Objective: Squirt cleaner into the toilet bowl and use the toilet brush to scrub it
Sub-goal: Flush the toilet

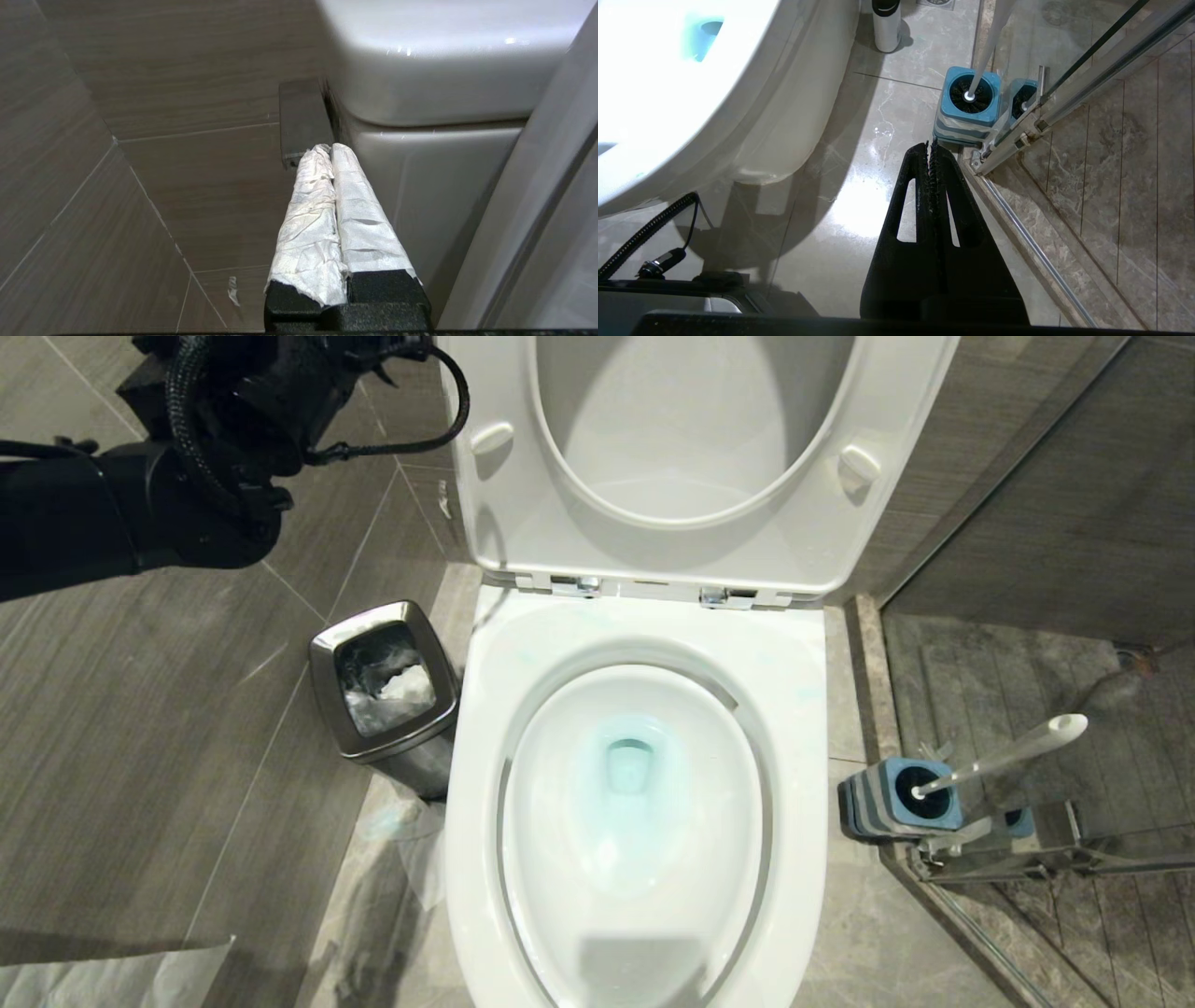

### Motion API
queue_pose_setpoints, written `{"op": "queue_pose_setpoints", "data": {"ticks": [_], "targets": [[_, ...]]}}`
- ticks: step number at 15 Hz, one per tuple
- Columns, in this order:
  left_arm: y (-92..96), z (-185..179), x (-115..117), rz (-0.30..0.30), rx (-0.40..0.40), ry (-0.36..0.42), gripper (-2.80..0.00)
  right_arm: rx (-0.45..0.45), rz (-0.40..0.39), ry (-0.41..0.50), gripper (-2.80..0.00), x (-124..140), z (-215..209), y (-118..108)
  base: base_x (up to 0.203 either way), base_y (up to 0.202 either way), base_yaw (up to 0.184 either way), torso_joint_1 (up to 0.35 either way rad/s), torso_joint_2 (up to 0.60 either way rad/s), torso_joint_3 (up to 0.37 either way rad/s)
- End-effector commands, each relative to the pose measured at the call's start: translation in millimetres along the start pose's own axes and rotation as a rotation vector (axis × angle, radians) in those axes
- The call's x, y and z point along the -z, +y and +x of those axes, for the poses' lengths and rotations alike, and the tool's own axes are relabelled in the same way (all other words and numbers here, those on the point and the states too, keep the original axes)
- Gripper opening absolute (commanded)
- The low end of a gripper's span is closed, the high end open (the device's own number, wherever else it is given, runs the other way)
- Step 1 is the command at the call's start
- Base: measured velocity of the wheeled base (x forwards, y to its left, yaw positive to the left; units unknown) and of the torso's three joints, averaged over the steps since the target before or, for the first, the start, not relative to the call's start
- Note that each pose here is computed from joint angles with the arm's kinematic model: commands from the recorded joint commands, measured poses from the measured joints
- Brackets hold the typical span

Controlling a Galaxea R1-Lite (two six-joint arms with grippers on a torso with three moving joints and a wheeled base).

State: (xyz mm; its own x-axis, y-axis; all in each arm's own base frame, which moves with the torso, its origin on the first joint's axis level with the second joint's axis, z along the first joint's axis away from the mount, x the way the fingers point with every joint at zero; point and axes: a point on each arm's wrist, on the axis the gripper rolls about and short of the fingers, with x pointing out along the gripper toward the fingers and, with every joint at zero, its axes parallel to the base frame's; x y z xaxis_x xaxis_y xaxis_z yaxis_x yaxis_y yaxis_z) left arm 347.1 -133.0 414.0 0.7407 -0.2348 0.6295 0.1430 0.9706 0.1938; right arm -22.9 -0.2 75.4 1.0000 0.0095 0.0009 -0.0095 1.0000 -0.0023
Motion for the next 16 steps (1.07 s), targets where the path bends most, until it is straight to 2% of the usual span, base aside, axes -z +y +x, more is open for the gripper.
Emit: {"op": "queue_pose_setpoints", "data": {"ticks": [1,5,9,11,16], "targets": [[-1.6,1,8,0.002,0.0,0.014,-2.8,-0.001,-0.001,0.002,-2.8,0,0,0,0.0,0.0,0.0,0.0,0.0,0.0],[-0.9,2,12,0.001,-0.001,0.021,-2.8,-0.001,-0.001,0.002,-2.8,0,0,0,0.0,0.0,0.0,0.0,0.0,0.0],[6.8,-1,-7,0.012,-0.03,-0.009,-2.8,-0.001,-0.001,0.002,-2.8,0,0,0,0.0,0.0,0.0,0.0,0.0,0.0],[15.7,-2,-11,0.027,-0.044,-0.014,-2.8,-0.001,-0.001,0.003,-2.8,0,0,0,0.0,0.0,0.0,0.0,0.0,0.0],[18.7,-4,-18,0.027,-0.048,-0.026,-2.8,-0.001,-0.001,0.002,-2.8,0,0,0,0.0,0.0,0.0,0.0,0.0,0.0]]}}
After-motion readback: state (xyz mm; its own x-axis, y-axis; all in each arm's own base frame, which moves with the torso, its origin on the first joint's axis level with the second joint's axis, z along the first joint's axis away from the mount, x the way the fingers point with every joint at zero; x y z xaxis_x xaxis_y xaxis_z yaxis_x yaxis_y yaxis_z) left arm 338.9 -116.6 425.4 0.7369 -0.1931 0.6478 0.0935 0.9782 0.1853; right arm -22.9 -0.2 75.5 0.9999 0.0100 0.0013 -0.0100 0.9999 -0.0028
